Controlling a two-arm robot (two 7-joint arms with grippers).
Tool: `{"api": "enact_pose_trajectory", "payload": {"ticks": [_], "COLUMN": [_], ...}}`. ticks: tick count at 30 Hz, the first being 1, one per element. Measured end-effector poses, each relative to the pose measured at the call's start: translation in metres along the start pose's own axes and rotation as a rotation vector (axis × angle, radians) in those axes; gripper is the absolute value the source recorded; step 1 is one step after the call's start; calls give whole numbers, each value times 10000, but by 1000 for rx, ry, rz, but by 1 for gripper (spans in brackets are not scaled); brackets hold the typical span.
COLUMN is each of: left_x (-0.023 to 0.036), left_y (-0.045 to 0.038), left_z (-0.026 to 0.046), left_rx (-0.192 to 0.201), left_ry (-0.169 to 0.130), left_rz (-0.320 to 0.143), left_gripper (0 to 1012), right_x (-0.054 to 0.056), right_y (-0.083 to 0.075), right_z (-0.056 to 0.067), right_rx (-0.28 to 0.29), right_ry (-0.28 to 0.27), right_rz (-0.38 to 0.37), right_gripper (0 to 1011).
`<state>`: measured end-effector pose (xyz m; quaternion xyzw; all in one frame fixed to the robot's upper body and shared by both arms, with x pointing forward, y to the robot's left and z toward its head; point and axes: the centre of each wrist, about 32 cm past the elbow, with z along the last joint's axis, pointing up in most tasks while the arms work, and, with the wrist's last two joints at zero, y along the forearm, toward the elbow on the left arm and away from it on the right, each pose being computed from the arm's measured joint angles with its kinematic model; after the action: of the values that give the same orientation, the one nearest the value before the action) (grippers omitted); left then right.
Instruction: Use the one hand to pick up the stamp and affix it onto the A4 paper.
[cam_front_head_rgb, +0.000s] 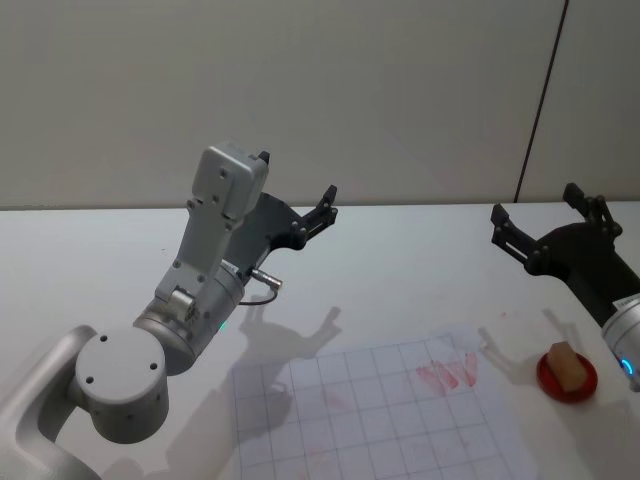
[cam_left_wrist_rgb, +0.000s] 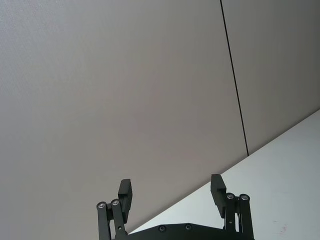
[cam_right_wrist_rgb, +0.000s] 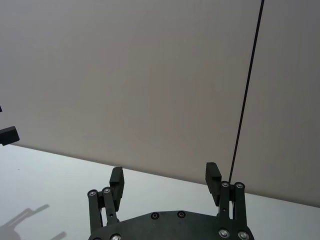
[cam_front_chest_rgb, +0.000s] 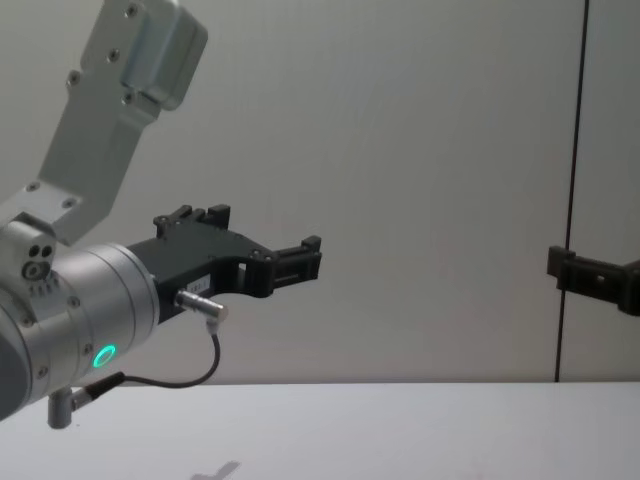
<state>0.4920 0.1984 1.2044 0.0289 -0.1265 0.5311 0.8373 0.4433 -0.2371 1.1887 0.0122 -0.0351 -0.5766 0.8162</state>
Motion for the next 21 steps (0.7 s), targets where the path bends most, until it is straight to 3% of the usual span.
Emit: {"api": "enact_pose_trajectory", "payload": {"ticks": [11, 21], "left_x": [0, 0], "left_y": [0, 0], "left_z": [0, 0], "left_rx": [0, 0], "left_ry": [0, 0], "left_rz": [0, 0], "left_gripper": [1001, 1001], "right_x": [-2, -53], "right_y": [0, -18], "right_z": [0, 21], "right_rx": [-1, -62], "right_ry": [0, 13], "right_rz": [0, -26], "right_gripper": [1001, 1001]}}
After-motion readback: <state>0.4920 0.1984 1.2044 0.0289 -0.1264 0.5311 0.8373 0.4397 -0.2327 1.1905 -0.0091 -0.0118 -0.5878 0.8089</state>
